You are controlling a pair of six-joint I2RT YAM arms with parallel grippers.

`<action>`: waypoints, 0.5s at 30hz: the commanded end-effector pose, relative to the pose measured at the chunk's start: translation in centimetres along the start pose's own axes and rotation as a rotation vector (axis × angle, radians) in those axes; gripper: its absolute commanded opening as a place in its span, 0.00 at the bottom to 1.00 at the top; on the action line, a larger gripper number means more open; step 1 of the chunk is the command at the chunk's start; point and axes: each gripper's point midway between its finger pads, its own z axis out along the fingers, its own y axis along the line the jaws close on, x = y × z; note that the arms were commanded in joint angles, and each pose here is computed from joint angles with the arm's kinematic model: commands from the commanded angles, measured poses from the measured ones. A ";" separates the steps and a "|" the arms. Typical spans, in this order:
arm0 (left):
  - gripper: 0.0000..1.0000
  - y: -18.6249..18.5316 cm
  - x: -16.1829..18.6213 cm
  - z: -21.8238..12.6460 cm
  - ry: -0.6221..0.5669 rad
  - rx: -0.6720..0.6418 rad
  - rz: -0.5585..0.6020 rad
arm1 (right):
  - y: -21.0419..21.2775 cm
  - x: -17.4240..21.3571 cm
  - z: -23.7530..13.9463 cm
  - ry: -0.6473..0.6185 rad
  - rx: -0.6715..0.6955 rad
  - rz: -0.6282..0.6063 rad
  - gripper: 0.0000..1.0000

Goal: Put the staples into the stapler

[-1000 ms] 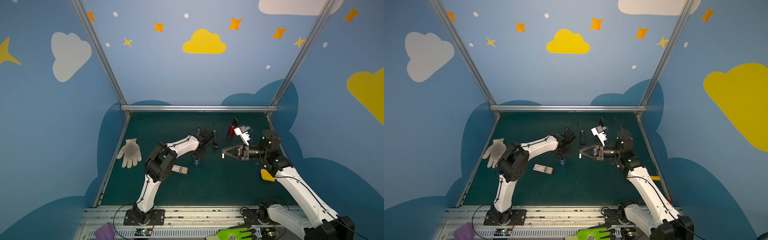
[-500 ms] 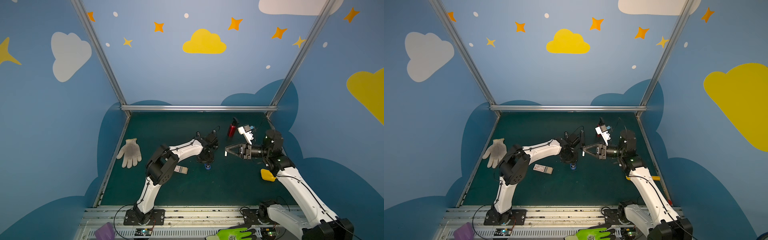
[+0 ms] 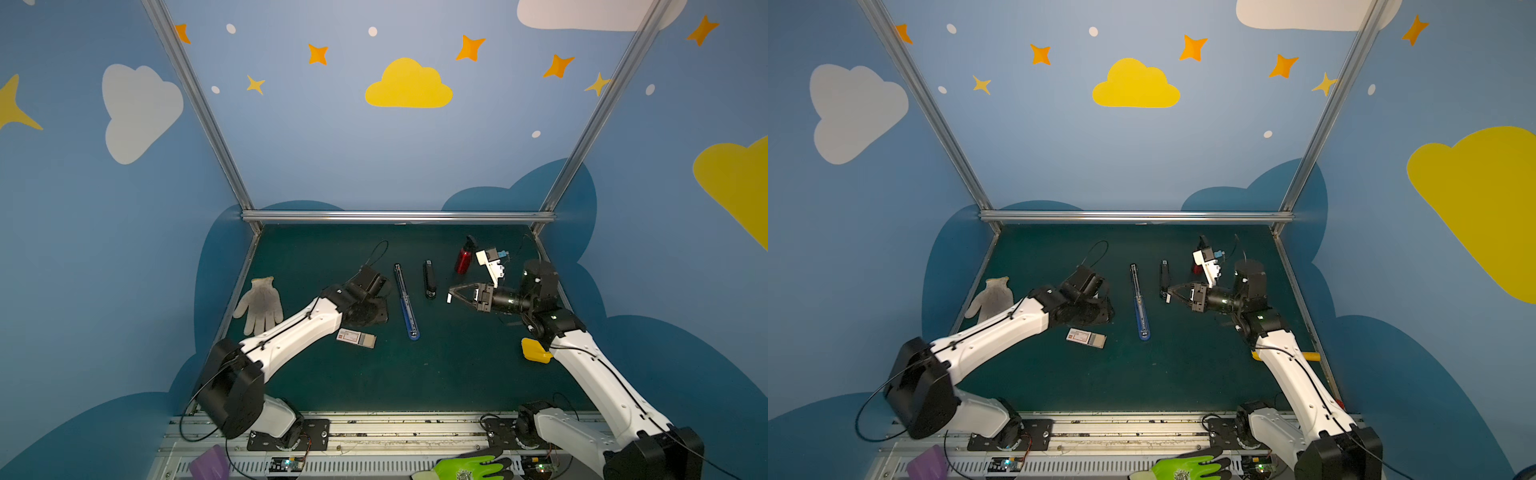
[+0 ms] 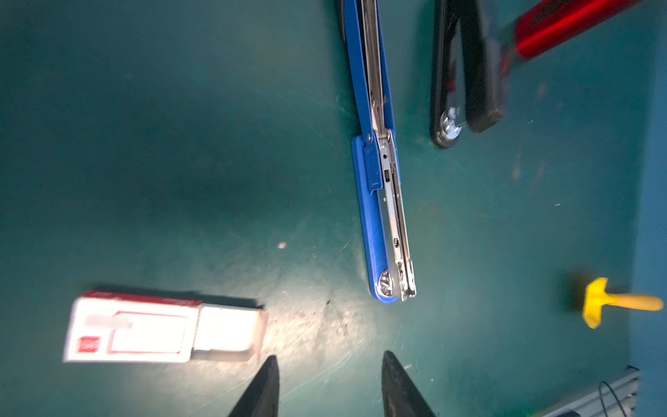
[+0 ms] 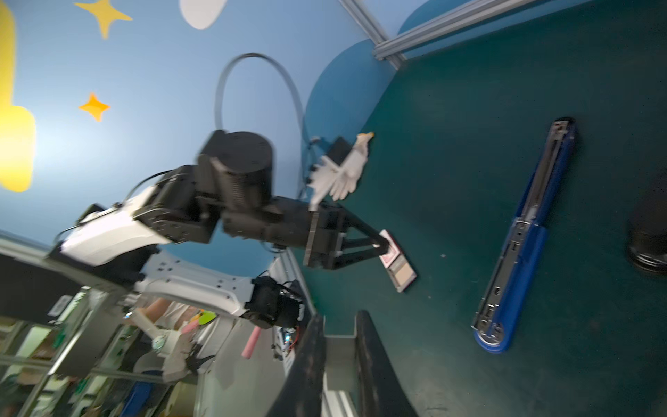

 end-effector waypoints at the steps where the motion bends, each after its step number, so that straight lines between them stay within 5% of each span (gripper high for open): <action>1: 0.52 0.3 -0.2 -2.0 -0.082 0.063 0.011 | -2.4 -1.2 1.7 -0.009 0.176 -0.061 0.18; 7: 0.62 -0.9 0.4 -5.0 -0.187 0.296 -0.004 | -5.5 -1.0 5.8 0.070 0.365 -0.073 0.17; 15: 0.62 -2.2 0.8 -6.5 -0.179 0.382 0.022 | -10.2 0.1 9.4 0.190 0.669 -0.079 0.17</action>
